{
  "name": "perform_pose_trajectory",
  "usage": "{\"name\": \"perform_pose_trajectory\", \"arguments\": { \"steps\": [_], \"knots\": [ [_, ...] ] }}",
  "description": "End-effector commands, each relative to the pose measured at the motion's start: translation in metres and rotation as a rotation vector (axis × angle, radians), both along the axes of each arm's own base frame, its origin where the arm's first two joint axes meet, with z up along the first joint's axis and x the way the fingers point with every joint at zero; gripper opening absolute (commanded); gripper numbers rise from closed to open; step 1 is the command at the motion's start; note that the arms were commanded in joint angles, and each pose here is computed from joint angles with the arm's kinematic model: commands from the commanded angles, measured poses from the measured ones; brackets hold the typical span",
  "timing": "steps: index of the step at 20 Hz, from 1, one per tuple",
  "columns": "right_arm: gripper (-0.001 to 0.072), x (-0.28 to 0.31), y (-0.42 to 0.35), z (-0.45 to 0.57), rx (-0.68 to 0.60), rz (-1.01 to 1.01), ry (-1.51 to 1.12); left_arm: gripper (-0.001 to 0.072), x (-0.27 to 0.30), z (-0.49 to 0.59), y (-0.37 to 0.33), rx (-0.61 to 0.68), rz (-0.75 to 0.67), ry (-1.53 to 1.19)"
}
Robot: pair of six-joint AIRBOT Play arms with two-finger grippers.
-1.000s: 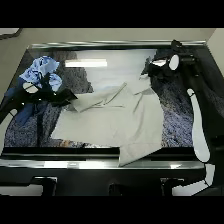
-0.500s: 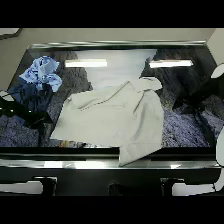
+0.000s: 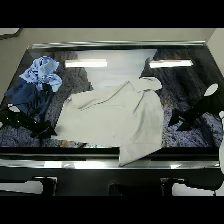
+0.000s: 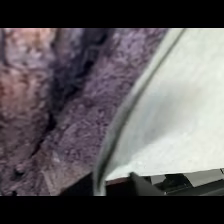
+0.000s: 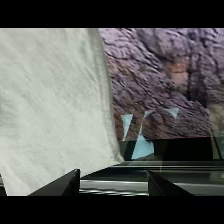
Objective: Fold the shirts.
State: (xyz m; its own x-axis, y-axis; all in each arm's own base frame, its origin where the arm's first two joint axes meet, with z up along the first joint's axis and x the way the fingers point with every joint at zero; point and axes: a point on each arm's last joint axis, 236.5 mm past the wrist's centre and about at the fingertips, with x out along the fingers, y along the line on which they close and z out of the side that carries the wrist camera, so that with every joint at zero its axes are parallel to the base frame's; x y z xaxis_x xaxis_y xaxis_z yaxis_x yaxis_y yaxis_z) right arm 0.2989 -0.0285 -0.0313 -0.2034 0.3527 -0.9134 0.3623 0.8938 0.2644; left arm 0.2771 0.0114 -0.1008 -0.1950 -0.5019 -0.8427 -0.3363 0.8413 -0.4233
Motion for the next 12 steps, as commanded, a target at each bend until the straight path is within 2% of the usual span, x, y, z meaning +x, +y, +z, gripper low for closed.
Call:
{"name": "perform_pose_trajectory", "arguments": {
  "steps": [1, 2, 3, 8, 11, 12],
  "knots": [
    [0.0499, -0.028, 0.008, -0.028, 0.005, 0.013, 0.011, 0.0145, 0.006, -0.007, 0.0, 0.008, 0.018, -0.032],
    [0.0499, -0.034, 0.011, -0.034, 0.008, 0.01, 0.009, 0.0041, 0.007, -0.007, 0.0, 0.01, 0.02, -0.036],
    [0.0499, -0.04, 0.015, -0.041, 0.013, -0.001, 0.013, 0.003, 0.007, -0.007, 0.0, 0.009, 0.02, -0.035],
    [0.0496, -0.035, 0.062, -0.069, 0.18, -0.151, -0.048, 0.003, 0.01, 0.005, 0.001, 0.022, 0.018, -0.073],
    [0.0488, -0.049, 0.067, -0.082, 0.187, -0.168, -0.01, 0.003, 0.015, 0.015, 0.0, 0.022, 0.026, -0.107],
    [0.0393, -0.049, 0.067, -0.083, 0.183, -0.169, -0.011, 0.003, 0.018, 0.018, -0.004, 0.007, 0.037, -0.119]
  ]
}}
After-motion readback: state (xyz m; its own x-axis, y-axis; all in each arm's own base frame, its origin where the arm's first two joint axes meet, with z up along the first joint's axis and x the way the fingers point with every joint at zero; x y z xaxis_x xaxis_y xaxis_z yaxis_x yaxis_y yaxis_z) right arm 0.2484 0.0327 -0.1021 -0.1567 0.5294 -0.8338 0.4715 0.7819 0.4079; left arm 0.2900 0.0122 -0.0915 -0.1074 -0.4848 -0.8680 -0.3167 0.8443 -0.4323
